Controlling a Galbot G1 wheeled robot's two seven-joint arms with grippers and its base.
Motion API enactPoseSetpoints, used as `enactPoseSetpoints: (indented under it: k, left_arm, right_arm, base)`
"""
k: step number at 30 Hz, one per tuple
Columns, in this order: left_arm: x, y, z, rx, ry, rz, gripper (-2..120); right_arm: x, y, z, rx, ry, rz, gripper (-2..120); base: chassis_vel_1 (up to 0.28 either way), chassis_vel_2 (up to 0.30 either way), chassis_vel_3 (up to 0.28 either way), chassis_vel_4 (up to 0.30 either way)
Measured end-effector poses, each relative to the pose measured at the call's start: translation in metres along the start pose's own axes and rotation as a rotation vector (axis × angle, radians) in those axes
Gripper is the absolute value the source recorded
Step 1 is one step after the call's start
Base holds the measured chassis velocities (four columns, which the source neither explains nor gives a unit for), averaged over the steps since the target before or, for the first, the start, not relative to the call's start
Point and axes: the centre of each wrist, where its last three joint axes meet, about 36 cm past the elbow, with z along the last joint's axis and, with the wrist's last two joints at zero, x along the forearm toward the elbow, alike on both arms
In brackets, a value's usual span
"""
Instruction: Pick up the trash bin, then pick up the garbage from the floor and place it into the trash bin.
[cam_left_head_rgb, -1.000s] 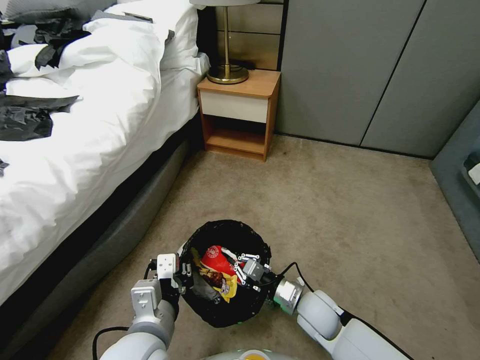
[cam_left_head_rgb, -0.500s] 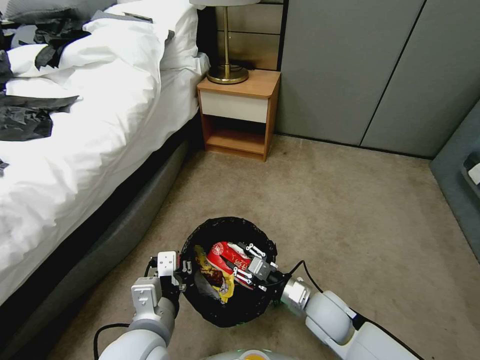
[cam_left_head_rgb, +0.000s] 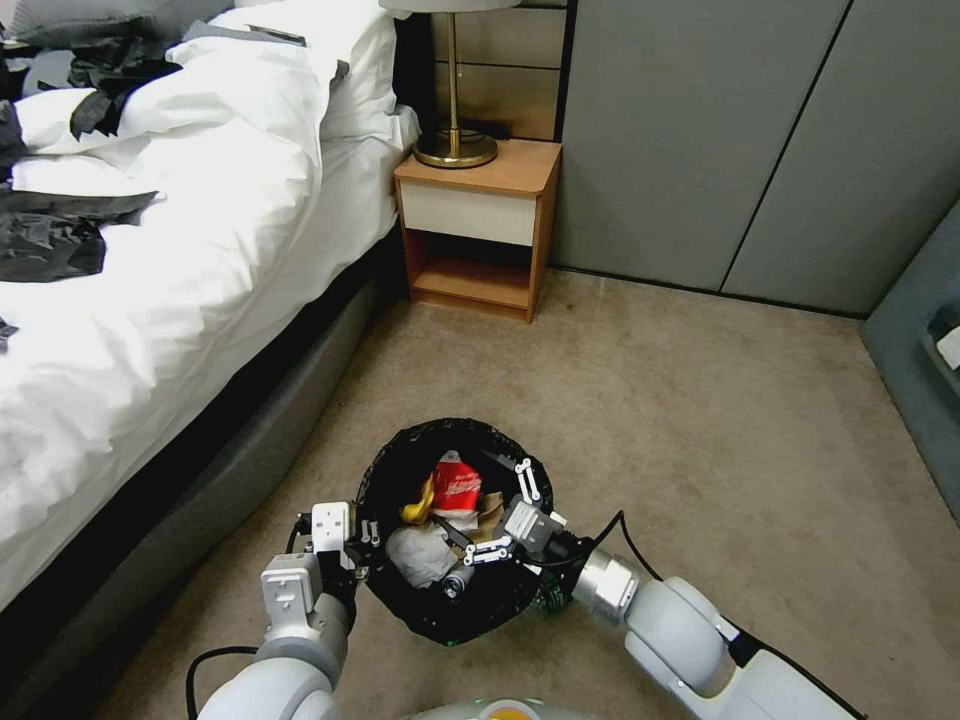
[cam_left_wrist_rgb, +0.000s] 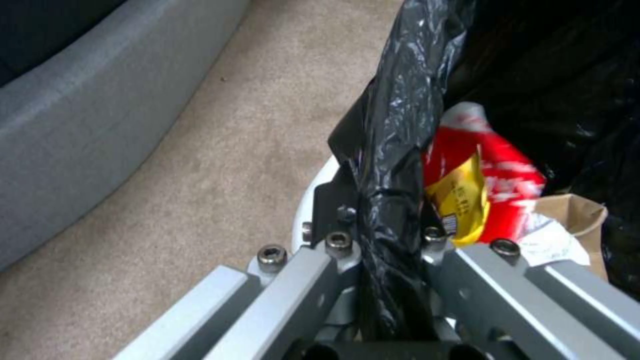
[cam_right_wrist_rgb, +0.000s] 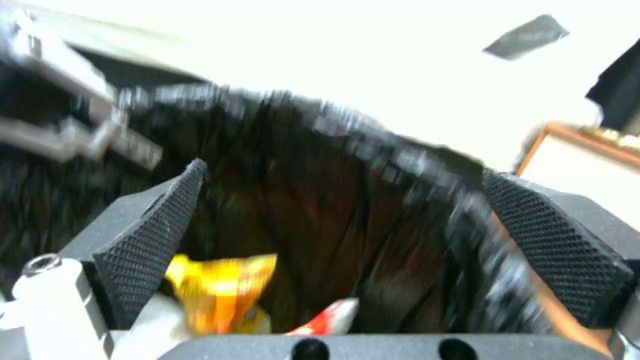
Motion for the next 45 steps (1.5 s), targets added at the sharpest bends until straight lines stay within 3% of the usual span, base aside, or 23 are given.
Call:
enactPoseSetpoints:
  k: [13,20,22,29,31,36,38,45]
  left_arm:
    - [-0.005,0.001,0.006,-0.006,0.017,-0.007,0]
    - [-0.007,0.004,0.007,-0.009,0.018,-0.017,0]
    - [-0.008,0.007,0.006,-0.009,0.016,-0.021,0]
    - [-0.007,0.011,0.003,-0.013,0.005,-0.028,0]
    - [-0.006,0.013,0.002,-0.012,-0.001,-0.031,0]
    - [-0.005,0.015,-0.001,-0.009,-0.011,-0.034,0]
    - [-0.003,0.017,-0.004,-0.008,-0.02,-0.035,0]
    - [-0.003,0.017,-0.005,-0.006,-0.024,-0.035,0]
  right_arm:
    - [0.007,-0.015,-0.063,0.057,-0.163,0.072,100]
    - [0.031,-0.019,-0.093,0.085,-0.244,0.281,100]
    - [0.044,-0.014,-0.098,0.084,-0.236,0.42,100]
    - [0.072,-0.014,-0.089,0.111,-0.144,0.623,100]
    - [0.085,-0.017,-0.071,0.12,-0.093,0.671,100]
    - [0.1,-0.01,-0.043,0.096,-0.01,0.711,100]
    - [0.113,0.006,-0.025,0.03,0.059,0.728,100]
    - [0.125,0.031,-0.008,-0.065,0.121,0.719,100]
  base:
    - [0.0,0.0,0.0,0.0]
    - [0.0,0.0,0.0,0.0]
    - [0.0,0.0,0.0,0.0]
    - [0.0,0.0,0.0,0.0]
    - [0.0,0.0,0.0,0.0]
    - [0.0,0.0,0.0,0.0]
    - [0.0,0.0,0.0,0.0]
    - [0.0,0.0,0.0,0.0]
